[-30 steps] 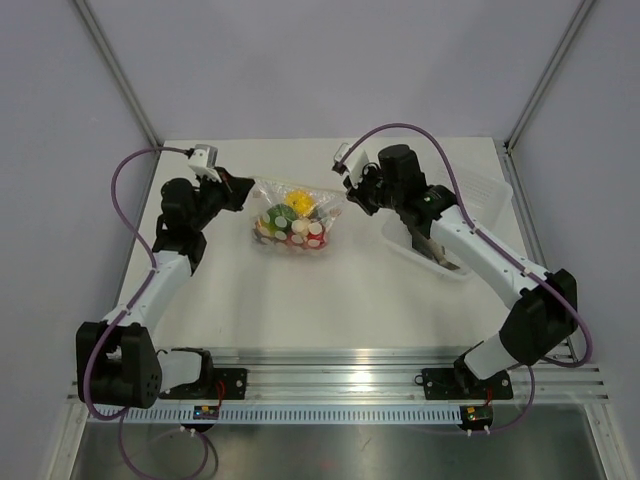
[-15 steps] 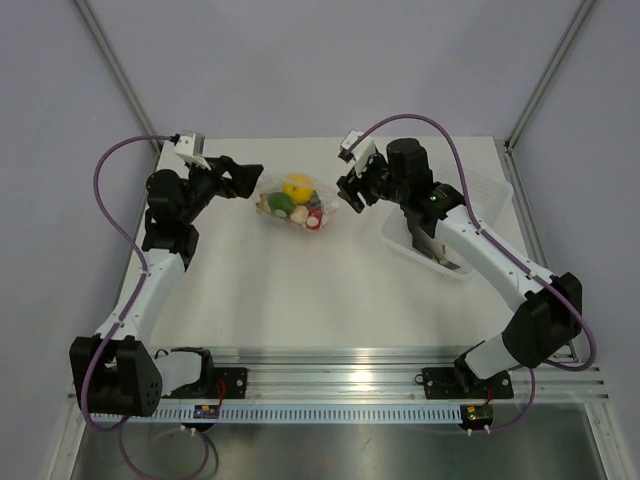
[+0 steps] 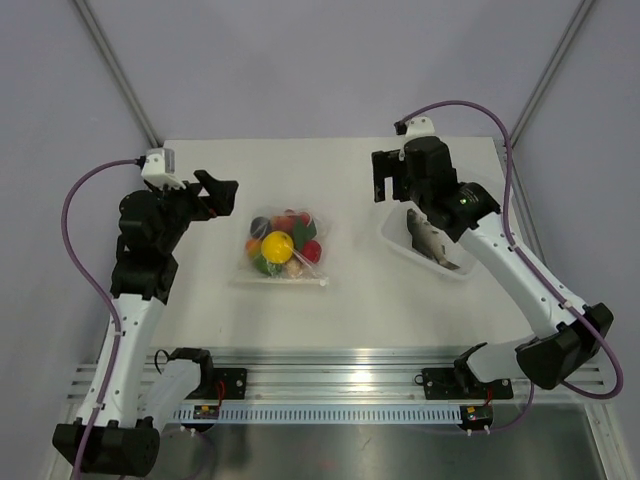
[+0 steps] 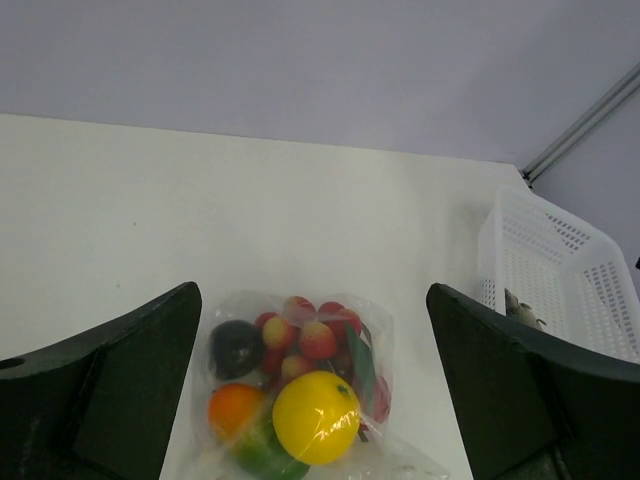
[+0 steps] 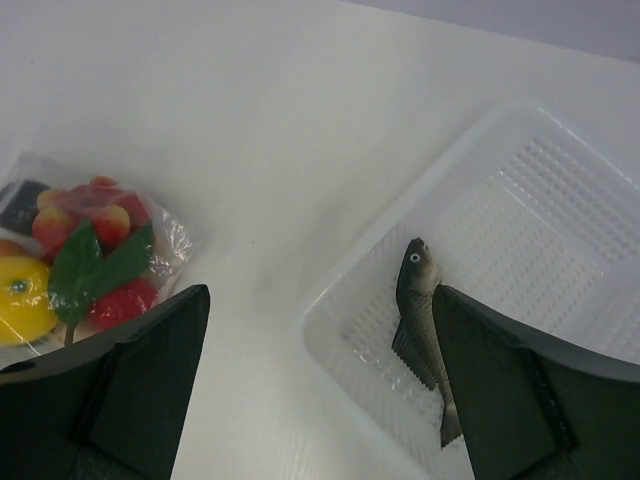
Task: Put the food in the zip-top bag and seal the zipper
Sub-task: Reset both arms
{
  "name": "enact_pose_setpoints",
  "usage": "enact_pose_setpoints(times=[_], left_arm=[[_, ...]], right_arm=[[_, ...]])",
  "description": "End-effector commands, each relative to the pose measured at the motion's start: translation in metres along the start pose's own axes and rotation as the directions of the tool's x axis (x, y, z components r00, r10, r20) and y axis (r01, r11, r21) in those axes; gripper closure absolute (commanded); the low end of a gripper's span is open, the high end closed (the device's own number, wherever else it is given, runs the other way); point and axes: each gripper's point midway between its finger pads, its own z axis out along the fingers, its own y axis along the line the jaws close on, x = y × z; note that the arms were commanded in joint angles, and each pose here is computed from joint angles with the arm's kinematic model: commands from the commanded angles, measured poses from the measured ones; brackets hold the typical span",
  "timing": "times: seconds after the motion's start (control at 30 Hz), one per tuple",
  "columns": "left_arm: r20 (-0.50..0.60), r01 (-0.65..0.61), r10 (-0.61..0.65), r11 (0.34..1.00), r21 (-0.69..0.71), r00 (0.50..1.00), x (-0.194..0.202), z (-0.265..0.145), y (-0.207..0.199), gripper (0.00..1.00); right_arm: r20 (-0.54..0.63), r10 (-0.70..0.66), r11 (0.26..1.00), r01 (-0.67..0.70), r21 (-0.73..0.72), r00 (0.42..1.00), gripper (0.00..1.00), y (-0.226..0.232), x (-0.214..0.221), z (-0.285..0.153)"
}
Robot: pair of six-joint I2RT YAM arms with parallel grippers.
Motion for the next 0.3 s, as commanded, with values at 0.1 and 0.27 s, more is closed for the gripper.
enact_pose_setpoints(times=[0.1, 0.27], left_arm=[[-0.028, 0.016, -0.019, 0.994, -0.107, 0.999, 0.016, -0.036, 0.014, 0.01], [0.008, 0.001, 0.0, 0.992, -0.127, 1.0, 0.016, -0.045, 0.018, 0.01]], right_arm=[[-0.081, 0.207, 0.955, -0.183, 0.232, 0.975, 0.0, -0.035, 0.045, -0.021], [-0.043, 0.226, 0.945, -0.208, 0.252, 0.973, 0.0, -0.042, 0.052, -0.027]])
